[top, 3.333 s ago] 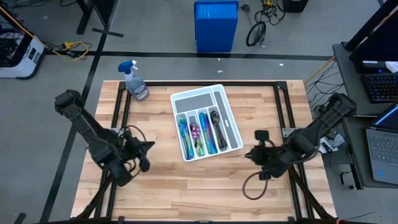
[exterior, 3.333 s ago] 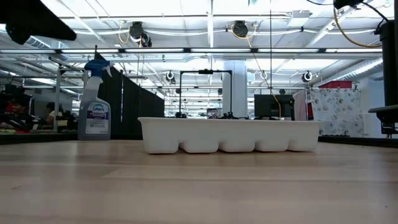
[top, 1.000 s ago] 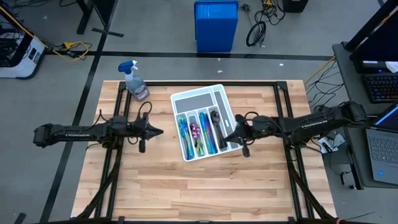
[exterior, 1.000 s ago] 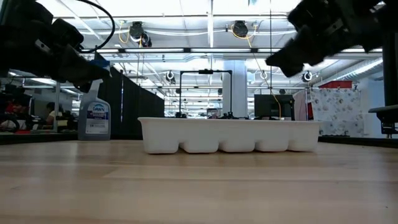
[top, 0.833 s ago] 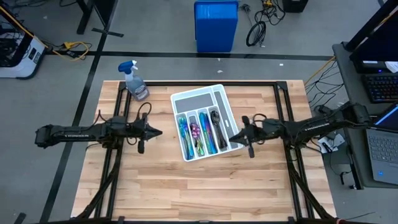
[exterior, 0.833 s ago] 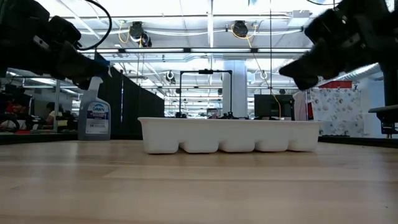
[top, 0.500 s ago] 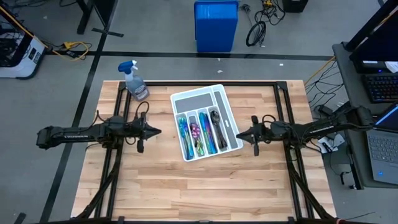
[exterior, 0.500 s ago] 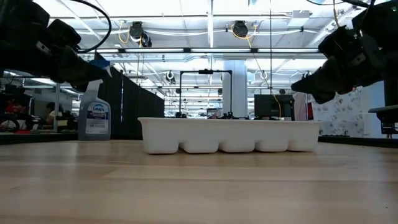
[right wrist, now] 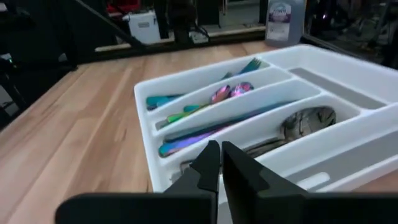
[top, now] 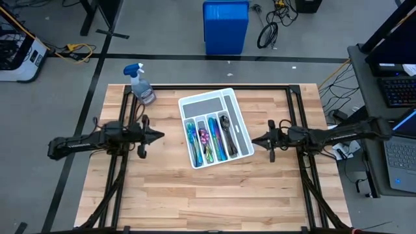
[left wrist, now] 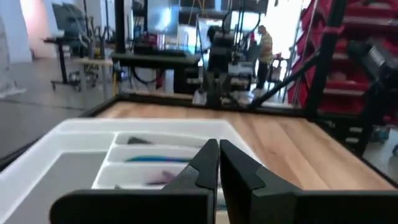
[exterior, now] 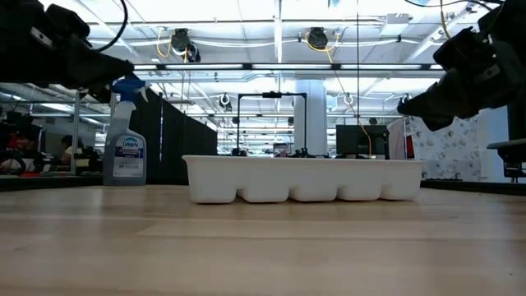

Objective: Sort silverware

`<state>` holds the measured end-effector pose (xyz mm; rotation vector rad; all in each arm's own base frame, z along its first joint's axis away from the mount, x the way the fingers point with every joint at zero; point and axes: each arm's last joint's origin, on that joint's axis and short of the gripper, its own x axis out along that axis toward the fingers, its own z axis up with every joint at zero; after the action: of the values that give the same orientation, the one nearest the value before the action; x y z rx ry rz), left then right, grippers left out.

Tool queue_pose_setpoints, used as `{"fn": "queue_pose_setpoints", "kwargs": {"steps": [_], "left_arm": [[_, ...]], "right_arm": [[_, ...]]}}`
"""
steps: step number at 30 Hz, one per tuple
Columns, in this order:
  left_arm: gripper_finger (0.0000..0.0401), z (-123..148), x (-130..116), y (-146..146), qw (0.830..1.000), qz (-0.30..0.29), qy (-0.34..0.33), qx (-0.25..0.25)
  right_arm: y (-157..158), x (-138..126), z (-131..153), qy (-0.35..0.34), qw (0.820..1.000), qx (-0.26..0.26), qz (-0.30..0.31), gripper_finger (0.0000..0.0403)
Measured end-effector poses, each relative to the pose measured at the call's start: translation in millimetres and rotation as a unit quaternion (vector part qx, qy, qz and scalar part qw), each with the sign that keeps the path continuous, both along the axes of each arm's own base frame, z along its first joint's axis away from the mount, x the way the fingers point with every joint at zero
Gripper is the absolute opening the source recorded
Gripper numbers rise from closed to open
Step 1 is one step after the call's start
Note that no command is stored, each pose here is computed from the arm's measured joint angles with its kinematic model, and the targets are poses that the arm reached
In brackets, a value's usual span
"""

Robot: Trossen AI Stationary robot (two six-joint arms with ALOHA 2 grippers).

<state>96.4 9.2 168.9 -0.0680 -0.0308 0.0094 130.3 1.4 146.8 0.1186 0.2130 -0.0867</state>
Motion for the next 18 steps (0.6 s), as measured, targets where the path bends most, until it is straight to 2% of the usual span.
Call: {"fn": "queue_pose_setpoints", "kwargs": {"steps": [3,8,18], "left_arm": [[0.0000,0,-1,0,1.000,-0.002,0.030,-0.004],[0.0000,1,-2,-1,1.000,-0.008,0.029,-0.004],[0.0000,2,-2,-1,1.000,-0.009,0.029,-0.004]], "right_arm": [[0,-6,5,-0.018,1.000,-0.006,-0.002,0.0000],[0,-13,12,-0.048,0.999,-0.020,-0.007,0.0000],[12,-22,10,-0.041,0.998,-0.026,-0.029,0.0000]]}}
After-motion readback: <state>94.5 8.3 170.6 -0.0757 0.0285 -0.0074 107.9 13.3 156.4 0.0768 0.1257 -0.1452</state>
